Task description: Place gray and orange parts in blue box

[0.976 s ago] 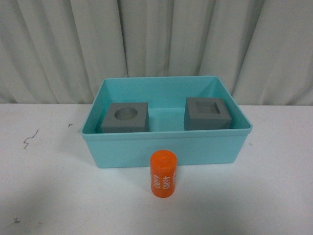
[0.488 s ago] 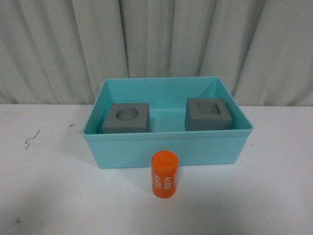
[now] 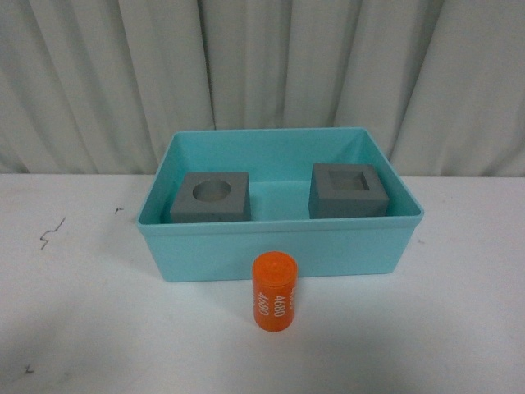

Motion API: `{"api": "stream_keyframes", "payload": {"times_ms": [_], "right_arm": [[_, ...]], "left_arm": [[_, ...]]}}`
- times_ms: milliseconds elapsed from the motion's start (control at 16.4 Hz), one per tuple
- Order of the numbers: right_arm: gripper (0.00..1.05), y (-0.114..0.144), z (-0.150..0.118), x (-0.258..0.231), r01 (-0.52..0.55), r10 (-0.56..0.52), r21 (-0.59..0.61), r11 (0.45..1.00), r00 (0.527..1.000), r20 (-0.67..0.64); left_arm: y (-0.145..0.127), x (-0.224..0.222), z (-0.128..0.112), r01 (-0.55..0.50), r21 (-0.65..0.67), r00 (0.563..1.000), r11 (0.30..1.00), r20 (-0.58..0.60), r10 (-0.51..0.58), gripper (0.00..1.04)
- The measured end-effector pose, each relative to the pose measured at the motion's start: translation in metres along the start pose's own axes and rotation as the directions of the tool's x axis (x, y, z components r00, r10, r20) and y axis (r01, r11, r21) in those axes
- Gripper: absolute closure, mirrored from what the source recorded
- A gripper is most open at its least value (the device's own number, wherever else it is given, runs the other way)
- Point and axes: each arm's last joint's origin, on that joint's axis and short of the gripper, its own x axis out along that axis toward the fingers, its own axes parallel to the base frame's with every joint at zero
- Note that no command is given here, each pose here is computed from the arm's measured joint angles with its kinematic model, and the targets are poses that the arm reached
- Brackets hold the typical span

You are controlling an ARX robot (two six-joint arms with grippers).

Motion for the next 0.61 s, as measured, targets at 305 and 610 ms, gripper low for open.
{"api": "stream_keyframes", "payload": {"times_ms": [305, 610], "right_arm": [[0.06, 0.019, 0.046, 0.043, -0.105, 0.112, 0.088, 0.991, 0.990, -0.082], [0.06, 0.090, 0.046, 0.175, -0.242, 0.357, 0.297, 0.923, 0.827, -0.435]], "left_arm": [[0.000, 0.000, 0.000, 0.000, 0.000, 1.000, 1.000, 0.000, 0.000, 0.07], [0.000, 0.000, 0.000, 0.000, 0.000, 1.000, 1.000, 0.000, 0.000, 0.07]]}}
